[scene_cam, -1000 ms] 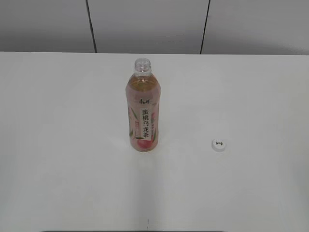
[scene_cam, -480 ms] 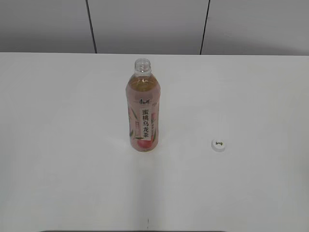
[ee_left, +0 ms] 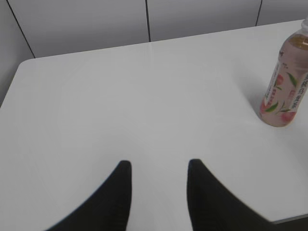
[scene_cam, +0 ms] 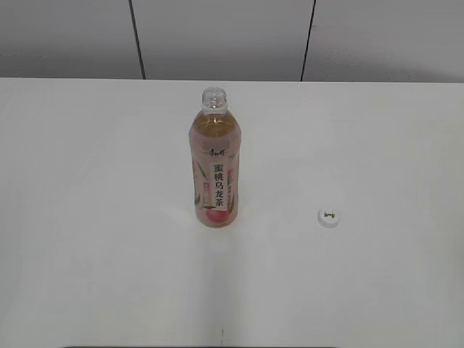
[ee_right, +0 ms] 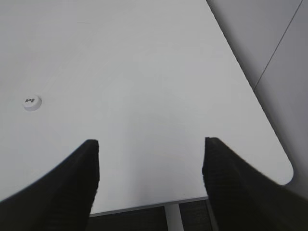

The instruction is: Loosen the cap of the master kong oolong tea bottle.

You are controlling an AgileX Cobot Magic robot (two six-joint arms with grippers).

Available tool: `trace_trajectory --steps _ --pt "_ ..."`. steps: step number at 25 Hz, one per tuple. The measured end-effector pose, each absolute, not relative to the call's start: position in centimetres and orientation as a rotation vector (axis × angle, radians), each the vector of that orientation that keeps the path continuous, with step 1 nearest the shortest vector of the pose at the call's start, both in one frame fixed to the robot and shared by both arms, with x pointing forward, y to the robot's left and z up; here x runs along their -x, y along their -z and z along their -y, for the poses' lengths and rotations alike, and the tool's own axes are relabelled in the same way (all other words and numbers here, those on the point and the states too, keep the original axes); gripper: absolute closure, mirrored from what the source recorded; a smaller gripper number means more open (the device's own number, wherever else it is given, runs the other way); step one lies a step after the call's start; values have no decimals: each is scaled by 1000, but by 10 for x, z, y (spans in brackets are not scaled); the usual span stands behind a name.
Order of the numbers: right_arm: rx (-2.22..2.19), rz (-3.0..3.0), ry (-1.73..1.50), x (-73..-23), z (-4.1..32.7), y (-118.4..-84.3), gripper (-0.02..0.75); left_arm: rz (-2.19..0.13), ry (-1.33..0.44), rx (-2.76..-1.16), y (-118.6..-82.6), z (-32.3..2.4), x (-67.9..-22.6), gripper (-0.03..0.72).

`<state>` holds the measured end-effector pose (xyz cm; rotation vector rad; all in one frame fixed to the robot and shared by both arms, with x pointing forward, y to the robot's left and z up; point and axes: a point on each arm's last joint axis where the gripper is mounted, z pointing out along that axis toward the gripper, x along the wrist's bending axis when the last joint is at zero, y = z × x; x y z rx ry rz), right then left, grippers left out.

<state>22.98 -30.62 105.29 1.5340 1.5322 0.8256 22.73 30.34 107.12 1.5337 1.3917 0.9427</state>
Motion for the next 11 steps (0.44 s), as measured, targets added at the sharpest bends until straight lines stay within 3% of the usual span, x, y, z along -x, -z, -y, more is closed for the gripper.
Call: trace_trajectory --steps 11 --pt "-1534 -1532 -825 -230 306 -1053 226 -1392 -943 -1534 -1071 -303 -227 446"
